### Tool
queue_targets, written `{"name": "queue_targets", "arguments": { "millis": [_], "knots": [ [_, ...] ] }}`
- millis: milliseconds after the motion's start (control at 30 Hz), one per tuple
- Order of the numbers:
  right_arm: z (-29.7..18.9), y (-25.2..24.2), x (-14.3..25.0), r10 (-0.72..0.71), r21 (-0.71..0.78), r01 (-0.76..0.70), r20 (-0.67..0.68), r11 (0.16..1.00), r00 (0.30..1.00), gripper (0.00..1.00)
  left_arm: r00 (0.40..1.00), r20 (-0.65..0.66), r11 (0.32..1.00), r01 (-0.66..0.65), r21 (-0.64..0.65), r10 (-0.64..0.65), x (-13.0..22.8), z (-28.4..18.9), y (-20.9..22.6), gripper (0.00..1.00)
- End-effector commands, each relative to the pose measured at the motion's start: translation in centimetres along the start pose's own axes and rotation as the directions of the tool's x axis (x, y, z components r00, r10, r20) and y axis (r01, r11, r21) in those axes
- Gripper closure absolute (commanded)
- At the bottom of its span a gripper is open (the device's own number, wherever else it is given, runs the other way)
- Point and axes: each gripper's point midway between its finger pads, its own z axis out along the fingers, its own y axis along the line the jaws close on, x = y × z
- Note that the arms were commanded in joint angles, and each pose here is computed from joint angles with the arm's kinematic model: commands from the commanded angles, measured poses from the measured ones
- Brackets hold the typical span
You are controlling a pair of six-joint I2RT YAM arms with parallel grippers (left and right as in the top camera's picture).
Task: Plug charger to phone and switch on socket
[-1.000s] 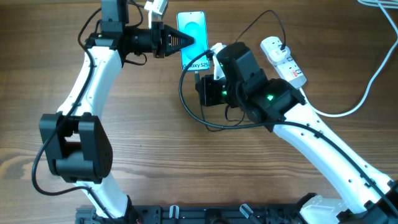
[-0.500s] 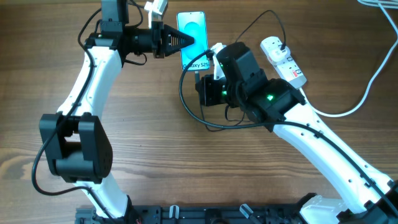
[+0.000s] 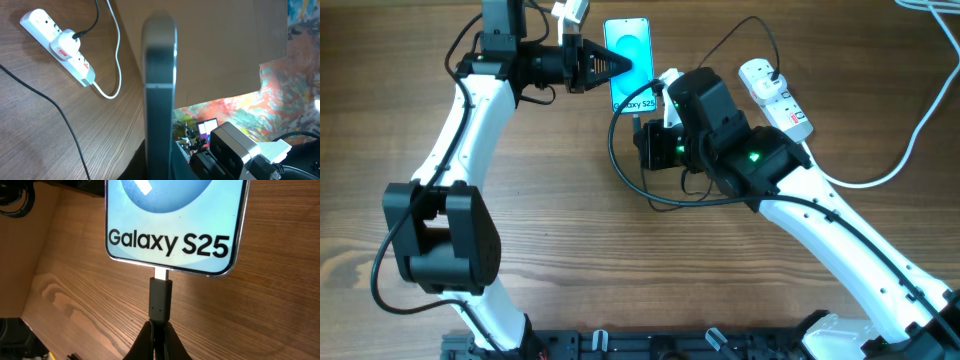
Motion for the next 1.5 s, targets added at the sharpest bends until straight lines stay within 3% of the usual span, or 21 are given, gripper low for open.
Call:
{"name": "queue_targets", "arguments": {
  "millis": [0, 500, 1000, 1467],
  "knots": [
    [-0.6, 0.6, -1.3, 0.005, -0.014, -0.005, 0.040, 1.000, 0.999, 0.95, 0.999, -0.018, 0.998, -0.032, 0.053, 0.033, 0.3, -0.4, -2.2, 0.96],
    [-0.7, 1.0, -1.5, 0.002, -0.035, 0.000, 0.048, 0.999, 0.999, 0.96, 0.999, -0.027, 0.998, -0.033, 0.062, 0.034, 0.5, -0.1, -2.3, 0.96],
    [-1.7, 0.3, -4.8, -0.048, 0.005, 0.047, 0.169, 0.999, 0.985, 0.96, 0.998, -0.039, 0.997, -0.043, 0.071, 0.046, 0.9, 0.2, -2.5, 0.96],
    [-2.2, 1.6, -6.9, -0.082, -0.032, 0.093, 0.256, 0.995, 0.963, 0.93, 0.998, -0.063, 0.995, 0.024, 0.101, -0.018, 1.4, 0.2, -2.9, 0.96]
  ]
}}
